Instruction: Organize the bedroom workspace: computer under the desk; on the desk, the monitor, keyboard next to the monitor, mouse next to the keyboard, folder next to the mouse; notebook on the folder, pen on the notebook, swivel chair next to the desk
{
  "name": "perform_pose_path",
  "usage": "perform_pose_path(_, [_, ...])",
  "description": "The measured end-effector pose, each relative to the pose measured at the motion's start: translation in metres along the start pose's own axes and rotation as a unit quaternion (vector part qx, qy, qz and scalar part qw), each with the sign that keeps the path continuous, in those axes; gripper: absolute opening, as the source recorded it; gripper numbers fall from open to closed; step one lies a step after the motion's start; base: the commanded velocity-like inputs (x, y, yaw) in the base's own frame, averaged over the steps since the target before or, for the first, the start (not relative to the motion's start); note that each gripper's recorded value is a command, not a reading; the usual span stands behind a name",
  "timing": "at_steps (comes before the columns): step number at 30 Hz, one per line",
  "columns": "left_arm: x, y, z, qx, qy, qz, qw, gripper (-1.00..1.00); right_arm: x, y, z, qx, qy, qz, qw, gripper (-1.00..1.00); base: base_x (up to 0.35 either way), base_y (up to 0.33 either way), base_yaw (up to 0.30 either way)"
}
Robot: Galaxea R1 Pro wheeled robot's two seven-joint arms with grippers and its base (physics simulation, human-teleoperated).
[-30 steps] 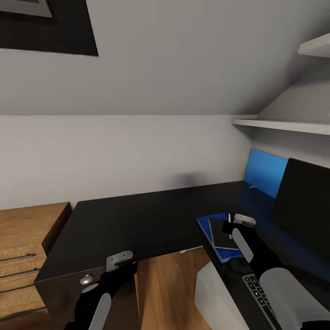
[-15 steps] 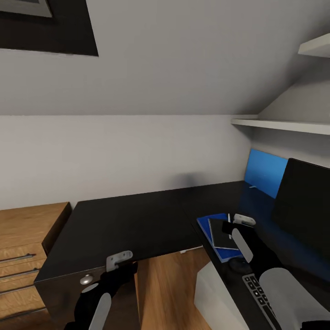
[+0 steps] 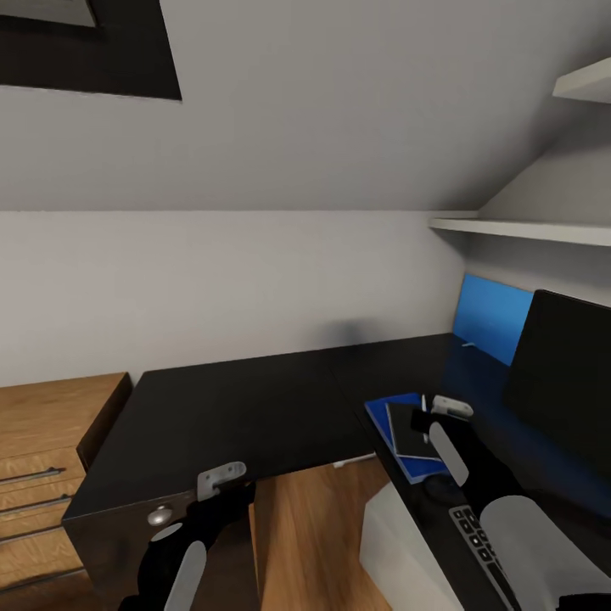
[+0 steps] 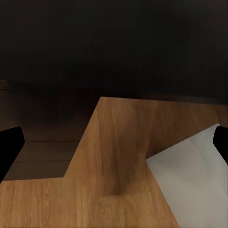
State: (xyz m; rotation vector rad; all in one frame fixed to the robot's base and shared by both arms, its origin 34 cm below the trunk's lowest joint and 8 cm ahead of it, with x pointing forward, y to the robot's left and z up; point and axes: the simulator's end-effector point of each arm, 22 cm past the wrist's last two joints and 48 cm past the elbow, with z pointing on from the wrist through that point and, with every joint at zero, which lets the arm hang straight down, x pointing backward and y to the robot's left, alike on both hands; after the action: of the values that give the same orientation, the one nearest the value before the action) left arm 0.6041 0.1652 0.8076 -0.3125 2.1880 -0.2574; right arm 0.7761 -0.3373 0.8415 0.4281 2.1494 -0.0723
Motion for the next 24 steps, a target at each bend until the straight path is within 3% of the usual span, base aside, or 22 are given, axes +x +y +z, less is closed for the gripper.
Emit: perform_pose_path(24, [0.033,0.012,0.022,0.0,0.0,0.0,1.0,1.0,0.034,-0.003,0.021,-0.003,-0.001,-0.003,1.0,-1.0,0.0,0.0,0.0])
